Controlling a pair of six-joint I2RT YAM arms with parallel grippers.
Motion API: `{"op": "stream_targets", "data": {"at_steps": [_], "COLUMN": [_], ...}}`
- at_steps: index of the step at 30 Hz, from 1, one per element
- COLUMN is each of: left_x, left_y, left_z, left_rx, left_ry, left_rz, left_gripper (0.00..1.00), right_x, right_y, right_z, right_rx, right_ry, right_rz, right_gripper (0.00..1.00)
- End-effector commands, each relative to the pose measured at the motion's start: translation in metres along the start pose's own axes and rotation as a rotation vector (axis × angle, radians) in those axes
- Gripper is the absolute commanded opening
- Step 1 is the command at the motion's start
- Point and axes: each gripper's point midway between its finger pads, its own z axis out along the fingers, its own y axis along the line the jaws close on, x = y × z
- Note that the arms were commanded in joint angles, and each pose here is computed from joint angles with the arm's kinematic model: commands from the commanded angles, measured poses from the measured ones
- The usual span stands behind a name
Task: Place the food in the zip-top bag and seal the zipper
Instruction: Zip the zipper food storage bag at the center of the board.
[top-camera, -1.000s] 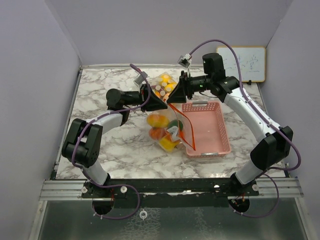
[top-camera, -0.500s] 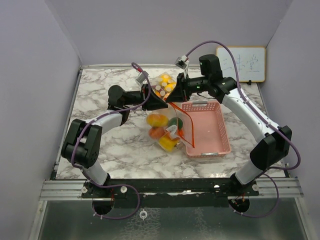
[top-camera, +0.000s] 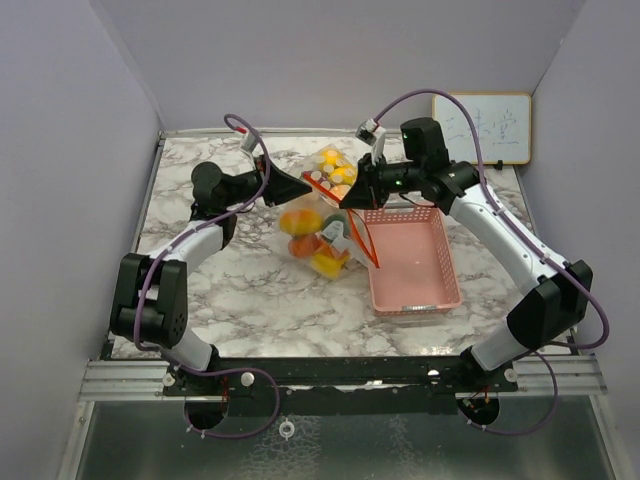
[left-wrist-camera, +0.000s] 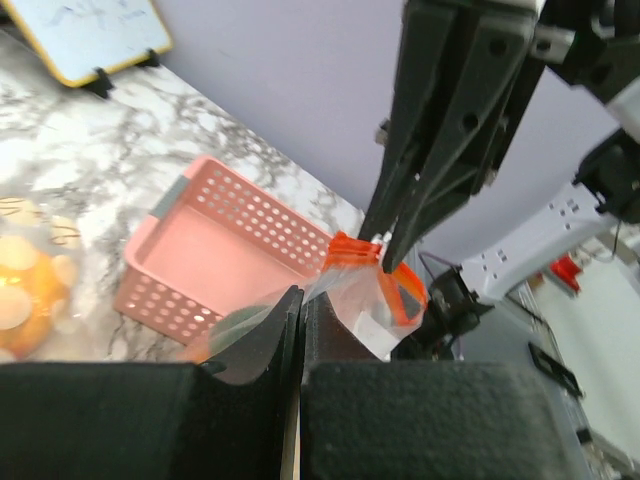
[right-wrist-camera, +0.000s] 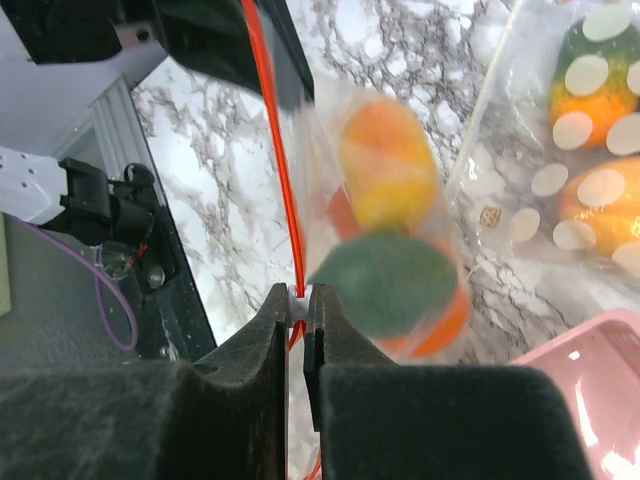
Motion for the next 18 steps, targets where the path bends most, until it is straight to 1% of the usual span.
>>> {"op": "stream_targets", "data": {"at_steps": [1,7,11,14,18], "left_x": [-0.038,-0.043,-0.052,-0.056,-0.059], "left_y": [0.002,0.01,0.019,0.025,0.023], "left_z": [-0.023,-0.041,-0.054,-0.061,-0.063], "left_rx": [-0.066,-0.125,-0.182,-0.217,-0.217], "left_ry": [-0.17,-0.181,-0.195,-0.192,-0.187], "left_rz": [0.036,0.029,0.024,0.022,0.021], "left_gripper": [0.0,0.0,0.0,0.0,0.0], "right_x": [0.024,0.062,0.083,0.092,0.091], "right_y": [0.001,0.002,-0.005,-0.015,-0.024], "right_z": [-0.018,-0.031,-0.042,-0.047,-0.048], "right_rx": [0.073,0.122,0.205,0.273,0.323], "right_ry": [0.049,0.11,0.144,0.164,0.168], "right_rz": [0.016,0.065,0.092,0.1,0.105], "right_gripper": [0.02,0.02,0.02,0.02,0.02]}}
